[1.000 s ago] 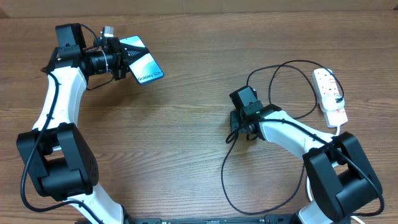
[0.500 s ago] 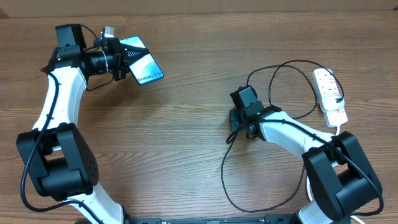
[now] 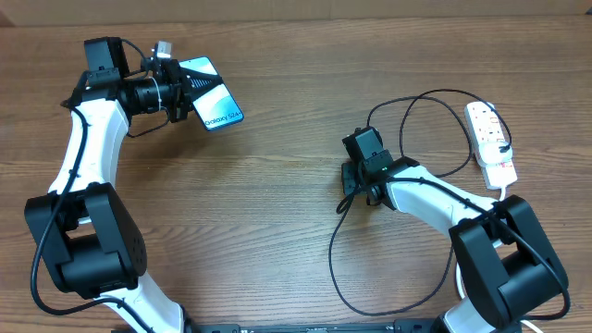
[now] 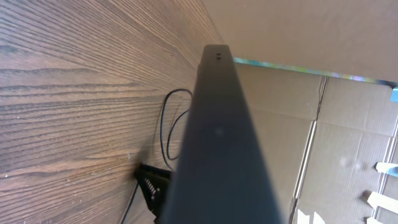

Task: Plug charger to phone and switch on socket

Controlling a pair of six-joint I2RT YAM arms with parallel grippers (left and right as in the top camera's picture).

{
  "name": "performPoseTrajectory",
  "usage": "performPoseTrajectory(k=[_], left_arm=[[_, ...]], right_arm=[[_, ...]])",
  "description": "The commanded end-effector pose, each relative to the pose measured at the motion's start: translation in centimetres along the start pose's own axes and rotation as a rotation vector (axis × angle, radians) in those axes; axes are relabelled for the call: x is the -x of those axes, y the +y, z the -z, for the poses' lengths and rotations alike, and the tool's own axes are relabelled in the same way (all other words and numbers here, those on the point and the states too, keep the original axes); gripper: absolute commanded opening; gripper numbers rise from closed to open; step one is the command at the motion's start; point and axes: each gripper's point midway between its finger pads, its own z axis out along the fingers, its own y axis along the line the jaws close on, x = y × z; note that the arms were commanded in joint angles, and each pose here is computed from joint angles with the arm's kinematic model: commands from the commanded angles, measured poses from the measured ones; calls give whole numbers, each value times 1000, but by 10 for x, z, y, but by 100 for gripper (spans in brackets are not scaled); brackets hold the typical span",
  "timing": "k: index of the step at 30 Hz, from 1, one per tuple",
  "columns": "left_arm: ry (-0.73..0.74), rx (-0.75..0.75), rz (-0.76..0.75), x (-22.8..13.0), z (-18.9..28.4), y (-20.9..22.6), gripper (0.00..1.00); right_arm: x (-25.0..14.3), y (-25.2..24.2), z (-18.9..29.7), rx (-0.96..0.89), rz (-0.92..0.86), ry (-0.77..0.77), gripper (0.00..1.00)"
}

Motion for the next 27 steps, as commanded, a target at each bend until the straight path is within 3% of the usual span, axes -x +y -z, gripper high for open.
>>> performPoseTrajectory(k=[1,8,16,22,27], left_arm=[[3,-22,-49,-2,4,-10,4],[3,-22,-49,-2,4,-10,4],[-3,-15,-48,-1,4,-9,4],[12,-33,-49,-4,4,-12,8],[76,-139,-78,-13,6,-32,4]], right_arm=[[-19,-6,-14,-12,-3,55,23],[-22,-7,-14,-14,-2,66,4],[-5,7,9,42,3,88,3],[48,86,107,585,21,60,4],[65,118,169,969,61,21,4]])
